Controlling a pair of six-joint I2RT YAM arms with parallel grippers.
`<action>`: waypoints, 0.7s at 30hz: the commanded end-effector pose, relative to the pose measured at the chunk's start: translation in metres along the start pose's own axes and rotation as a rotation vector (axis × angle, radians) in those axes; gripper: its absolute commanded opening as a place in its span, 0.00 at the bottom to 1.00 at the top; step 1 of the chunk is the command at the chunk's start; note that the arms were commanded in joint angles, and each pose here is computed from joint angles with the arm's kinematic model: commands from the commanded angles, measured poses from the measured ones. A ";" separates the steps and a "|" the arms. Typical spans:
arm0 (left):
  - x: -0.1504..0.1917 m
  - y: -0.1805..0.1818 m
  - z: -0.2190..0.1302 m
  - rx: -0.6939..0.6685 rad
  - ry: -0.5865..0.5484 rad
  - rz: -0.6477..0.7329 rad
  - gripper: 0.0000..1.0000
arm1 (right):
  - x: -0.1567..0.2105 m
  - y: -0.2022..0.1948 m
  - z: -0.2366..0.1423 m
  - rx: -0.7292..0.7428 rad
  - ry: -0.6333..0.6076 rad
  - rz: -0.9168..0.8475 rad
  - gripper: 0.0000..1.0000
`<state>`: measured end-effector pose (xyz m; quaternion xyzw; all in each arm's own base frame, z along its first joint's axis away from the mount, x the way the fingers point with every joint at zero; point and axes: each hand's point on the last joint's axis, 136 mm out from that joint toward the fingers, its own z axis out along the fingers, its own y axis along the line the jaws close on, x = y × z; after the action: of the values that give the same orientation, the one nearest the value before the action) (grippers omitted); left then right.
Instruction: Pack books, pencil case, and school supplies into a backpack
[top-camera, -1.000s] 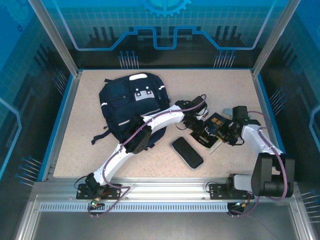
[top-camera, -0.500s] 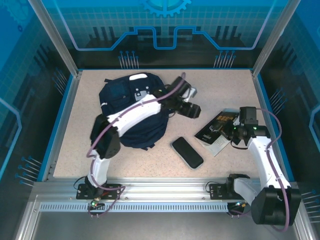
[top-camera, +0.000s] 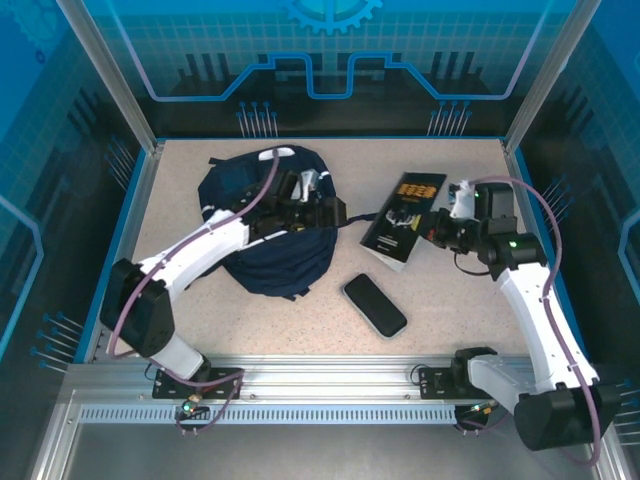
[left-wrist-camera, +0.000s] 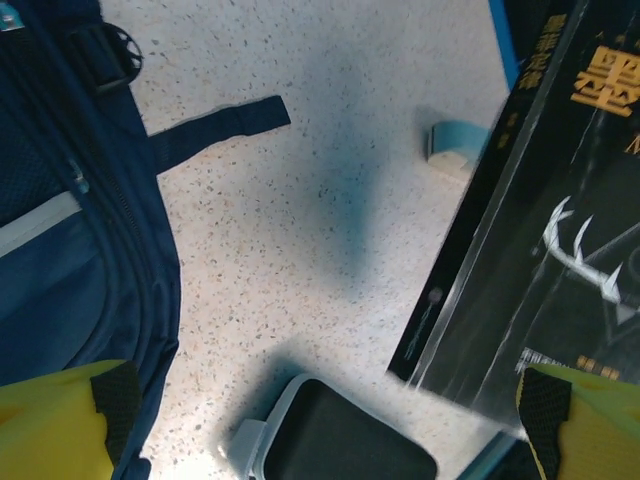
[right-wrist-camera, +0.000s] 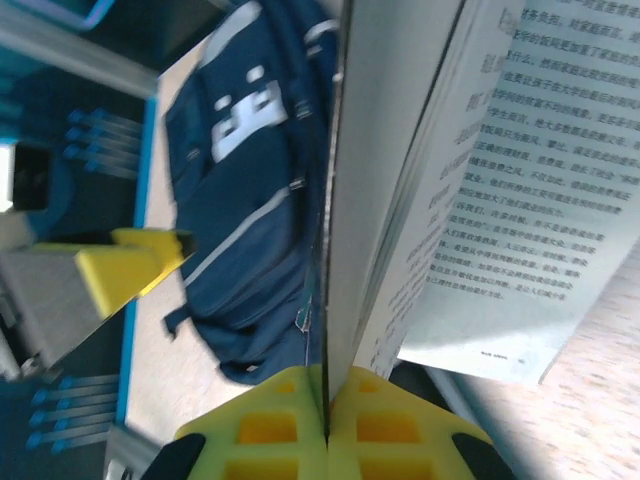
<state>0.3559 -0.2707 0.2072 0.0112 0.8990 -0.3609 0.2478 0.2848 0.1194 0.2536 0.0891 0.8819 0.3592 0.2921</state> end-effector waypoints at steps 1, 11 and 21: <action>-0.017 -0.029 -0.028 0.201 -0.071 -0.077 0.99 | -0.008 0.066 0.007 -0.215 0.035 -0.174 0.00; -0.006 -0.006 -0.040 0.394 -0.055 -0.258 0.99 | 0.012 0.133 0.050 -0.452 0.270 -0.199 0.00; -0.008 -0.003 -0.040 0.492 -0.006 -0.304 0.99 | 0.014 0.146 0.067 -0.541 0.401 -0.153 0.00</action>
<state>0.3484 -0.2419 0.2277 -0.0820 0.7954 -0.5668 0.1985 0.3091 0.2581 0.2776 -0.0864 0.8331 0.5268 0.1451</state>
